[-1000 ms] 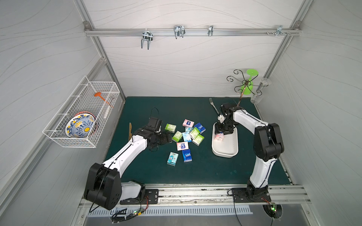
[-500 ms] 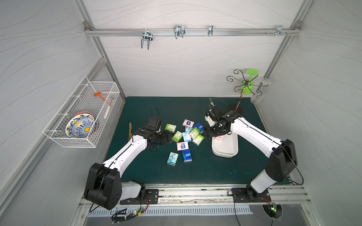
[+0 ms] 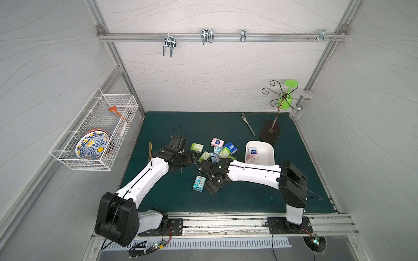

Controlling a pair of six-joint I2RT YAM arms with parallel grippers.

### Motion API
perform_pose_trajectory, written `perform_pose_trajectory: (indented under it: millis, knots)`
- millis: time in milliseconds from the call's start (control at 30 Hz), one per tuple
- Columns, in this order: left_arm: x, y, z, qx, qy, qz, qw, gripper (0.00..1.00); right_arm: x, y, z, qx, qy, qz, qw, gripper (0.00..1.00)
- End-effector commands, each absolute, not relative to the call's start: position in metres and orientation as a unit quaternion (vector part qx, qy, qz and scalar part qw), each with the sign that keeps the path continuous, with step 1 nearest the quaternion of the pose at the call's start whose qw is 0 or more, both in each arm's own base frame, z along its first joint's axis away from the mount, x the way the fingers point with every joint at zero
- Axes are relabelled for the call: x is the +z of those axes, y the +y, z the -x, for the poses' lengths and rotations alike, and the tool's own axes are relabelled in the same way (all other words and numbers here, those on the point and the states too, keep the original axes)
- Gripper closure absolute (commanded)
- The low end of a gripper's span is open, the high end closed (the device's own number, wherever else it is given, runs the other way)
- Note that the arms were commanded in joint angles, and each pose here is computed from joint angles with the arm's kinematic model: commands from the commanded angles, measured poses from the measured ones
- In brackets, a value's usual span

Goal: Put the pocket tissues into the storage box
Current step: Pick up the pocket tissues from the center of the board.

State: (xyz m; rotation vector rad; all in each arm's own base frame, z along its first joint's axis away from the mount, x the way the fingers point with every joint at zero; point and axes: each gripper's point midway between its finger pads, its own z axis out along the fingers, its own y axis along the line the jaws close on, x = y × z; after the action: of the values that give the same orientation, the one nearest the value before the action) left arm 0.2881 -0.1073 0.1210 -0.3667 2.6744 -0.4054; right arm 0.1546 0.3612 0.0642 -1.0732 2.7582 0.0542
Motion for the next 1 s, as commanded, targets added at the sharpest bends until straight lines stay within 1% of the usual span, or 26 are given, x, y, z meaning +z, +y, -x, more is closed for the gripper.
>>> perform_pose_trajectory:
  millis: [0,133,400,533,667,867,967]
  knots:
    - [0.129,-0.101,-0.288,-0.134,0.957,0.132,0.222,0.03,0.062,0.366,-0.165,0.012,0.934,0.341,0.103,0.14]
    - [0.131,-0.096,-0.289,-0.123,0.956,0.135,0.231,0.03,0.046,0.367,-0.164,0.012,0.938,0.336,0.079,0.14]
    - [0.134,-0.073,-0.288,-0.091,0.948,0.165,0.256,0.03,0.028,0.365,-0.179,0.042,0.954,0.294,0.036,0.15]
    - [0.136,-0.062,-0.286,-0.092,0.944,0.182,0.259,0.03,0.019,0.365,-0.178,0.044,0.956,0.289,0.019,0.17]
    - [0.136,-0.059,-0.285,-0.090,0.944,0.182,0.260,0.03,0.017,0.365,-0.178,0.043,0.956,0.288,0.016,0.26]
    - [0.135,-0.063,-0.285,-0.100,0.944,0.180,0.258,0.03,0.022,0.362,-0.180,0.044,0.958,0.283,0.022,0.51]
    - [0.136,-0.065,-0.285,-0.105,0.944,0.176,0.257,0.03,0.032,0.360,-0.181,0.048,0.958,0.282,0.033,0.54]
